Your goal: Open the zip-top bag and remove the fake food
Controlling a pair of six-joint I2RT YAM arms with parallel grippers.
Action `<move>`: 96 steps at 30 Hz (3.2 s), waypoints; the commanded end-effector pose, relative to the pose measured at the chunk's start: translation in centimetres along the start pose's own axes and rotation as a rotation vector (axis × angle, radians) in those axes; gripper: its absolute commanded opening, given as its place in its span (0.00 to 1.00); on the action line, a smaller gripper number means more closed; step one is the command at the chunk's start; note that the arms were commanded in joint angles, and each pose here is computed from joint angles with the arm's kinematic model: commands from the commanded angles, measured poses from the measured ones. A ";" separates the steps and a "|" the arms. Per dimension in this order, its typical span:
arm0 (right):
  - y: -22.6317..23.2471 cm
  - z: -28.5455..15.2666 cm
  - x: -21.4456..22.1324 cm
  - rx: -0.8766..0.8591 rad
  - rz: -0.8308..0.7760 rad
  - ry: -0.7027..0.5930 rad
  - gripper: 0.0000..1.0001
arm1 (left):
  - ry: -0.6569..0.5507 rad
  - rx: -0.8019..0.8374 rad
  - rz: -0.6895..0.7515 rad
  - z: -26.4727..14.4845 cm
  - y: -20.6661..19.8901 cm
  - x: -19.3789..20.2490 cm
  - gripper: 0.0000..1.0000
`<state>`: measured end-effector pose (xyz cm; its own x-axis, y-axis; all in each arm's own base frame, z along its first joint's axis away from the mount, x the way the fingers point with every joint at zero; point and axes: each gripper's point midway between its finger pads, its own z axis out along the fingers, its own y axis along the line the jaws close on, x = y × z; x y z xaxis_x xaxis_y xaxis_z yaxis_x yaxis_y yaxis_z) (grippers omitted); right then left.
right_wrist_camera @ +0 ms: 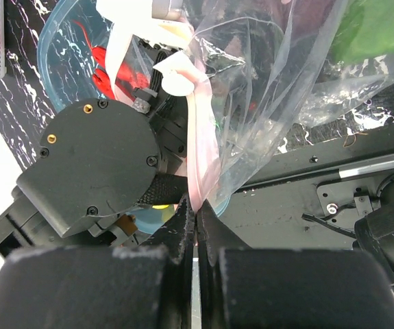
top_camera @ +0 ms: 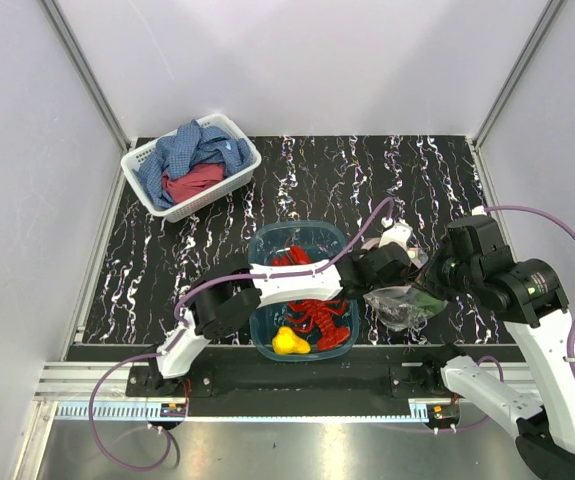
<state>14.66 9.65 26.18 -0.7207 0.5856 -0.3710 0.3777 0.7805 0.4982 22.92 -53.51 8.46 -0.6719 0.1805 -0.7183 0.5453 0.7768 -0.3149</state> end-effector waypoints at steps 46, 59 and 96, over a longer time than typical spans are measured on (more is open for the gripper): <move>-1.3 -2.4 1.2 -0.034 -0.047 0.009 0.00 | 0.012 -0.085 0.025 5.6 3.9 2.3 0.99; -1.9 -2.5 1.0 -0.012 -0.072 -0.007 0.00 | 0.007 0.004 0.024 5.5 3.5 0.3 0.07; -0.2 -2.5 -4.6 -0.010 -0.192 -0.249 0.00 | 0.086 0.302 0.017 -18.2 -5.0 -7.5 0.00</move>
<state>15.89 7.19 27.11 -0.6898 0.4390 -0.5757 0.2402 0.8889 0.3900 17.22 -48.31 21.65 -0.7772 0.2604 -0.5729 0.5848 0.6350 -0.5047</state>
